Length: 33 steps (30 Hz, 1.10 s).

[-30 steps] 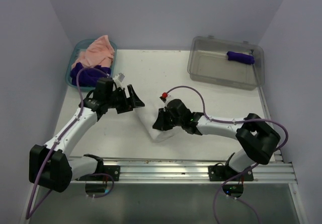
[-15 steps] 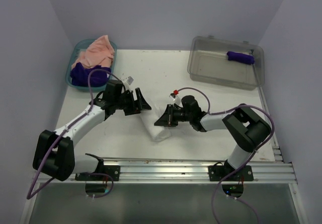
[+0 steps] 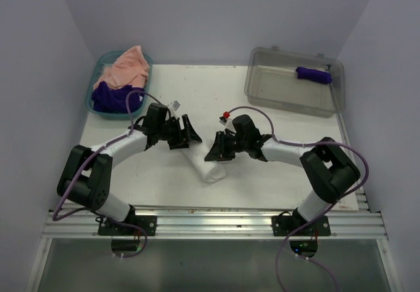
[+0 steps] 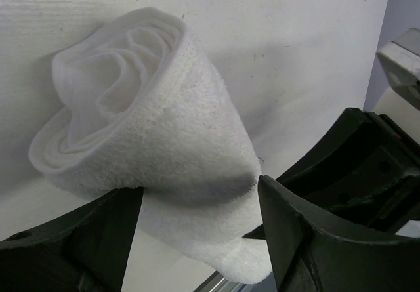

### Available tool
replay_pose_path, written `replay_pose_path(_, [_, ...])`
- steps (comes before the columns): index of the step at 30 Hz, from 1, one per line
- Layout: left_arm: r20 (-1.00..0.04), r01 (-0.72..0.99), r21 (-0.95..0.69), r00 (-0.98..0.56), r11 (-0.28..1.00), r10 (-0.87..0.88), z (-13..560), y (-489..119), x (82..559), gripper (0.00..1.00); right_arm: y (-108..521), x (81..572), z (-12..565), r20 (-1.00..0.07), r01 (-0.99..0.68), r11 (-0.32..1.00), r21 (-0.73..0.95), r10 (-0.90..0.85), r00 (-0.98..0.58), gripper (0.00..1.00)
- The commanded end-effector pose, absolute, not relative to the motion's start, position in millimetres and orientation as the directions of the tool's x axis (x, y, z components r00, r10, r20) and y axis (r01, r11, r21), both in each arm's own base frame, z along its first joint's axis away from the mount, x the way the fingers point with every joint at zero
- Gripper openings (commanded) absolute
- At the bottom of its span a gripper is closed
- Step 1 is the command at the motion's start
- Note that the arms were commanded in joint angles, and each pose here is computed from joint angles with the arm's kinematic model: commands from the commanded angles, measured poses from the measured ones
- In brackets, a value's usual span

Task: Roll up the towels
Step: Roll the towel

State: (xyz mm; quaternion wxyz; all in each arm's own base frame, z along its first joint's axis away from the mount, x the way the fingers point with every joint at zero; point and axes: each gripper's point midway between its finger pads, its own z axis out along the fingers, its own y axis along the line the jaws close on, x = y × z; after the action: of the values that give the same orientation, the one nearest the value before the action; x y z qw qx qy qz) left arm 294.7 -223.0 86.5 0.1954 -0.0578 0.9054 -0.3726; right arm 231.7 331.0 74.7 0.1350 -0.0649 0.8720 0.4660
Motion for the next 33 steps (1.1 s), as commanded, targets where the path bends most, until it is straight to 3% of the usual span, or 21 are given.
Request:
replay_pose_path(1, [-0.318,0.041,-0.69,-0.914,0.723,-0.252,81,-228,308,0.75,291,226,56,-0.309,-0.265,0.759,0.594,-0.089,-0.947,0.25])
replay_pose_path(2, [-0.302,0.033,-0.686,-0.922,0.727,-0.243,74,-228,305,0.75,282,223,55,-0.289,-0.254,0.792,0.555,-0.103,-0.952,0.29])
replay_pose_path(3, [-0.294,0.029,-0.685,-0.925,0.728,-0.241,72,-228,305,0.75,275,230,57,-0.315,-0.259,0.82,0.51,-0.102,-0.943,0.4])
replay_pose_path(6, [-0.282,0.027,-0.68,-0.932,0.733,-0.227,69,-229,304,0.75,265,238,77,-0.382,-0.298,0.849,0.436,-0.125,-0.916,0.55])
replay_pose_path(9, [-0.267,0.021,-0.673,-0.939,0.739,-0.216,65,-228,302,0.75,254,241,96,-0.457,-0.319,0.881,0.349,-0.137,-0.879,0.59])
replay_pose_path(16, [-0.233,0.009,-0.669,-0.952,0.743,-0.198,56,-229,299,0.74,280,224,159,-0.685,-0.499,0.861,0.097,-0.306,-0.662,0.61])
replay_pose_path(24, [-0.214,0.0,-0.668,-0.958,0.745,-0.193,52,-230,298,0.74,330,200,145,-0.678,-0.645,0.749,-0.149,-0.552,-0.485,0.61])
replay_pose_path(33, [-0.213,0.004,-0.67,-0.959,0.743,-0.187,54,-230,296,0.74,335,228,125,-0.659,-0.609,0.735,-0.298,-0.62,-0.426,0.61])
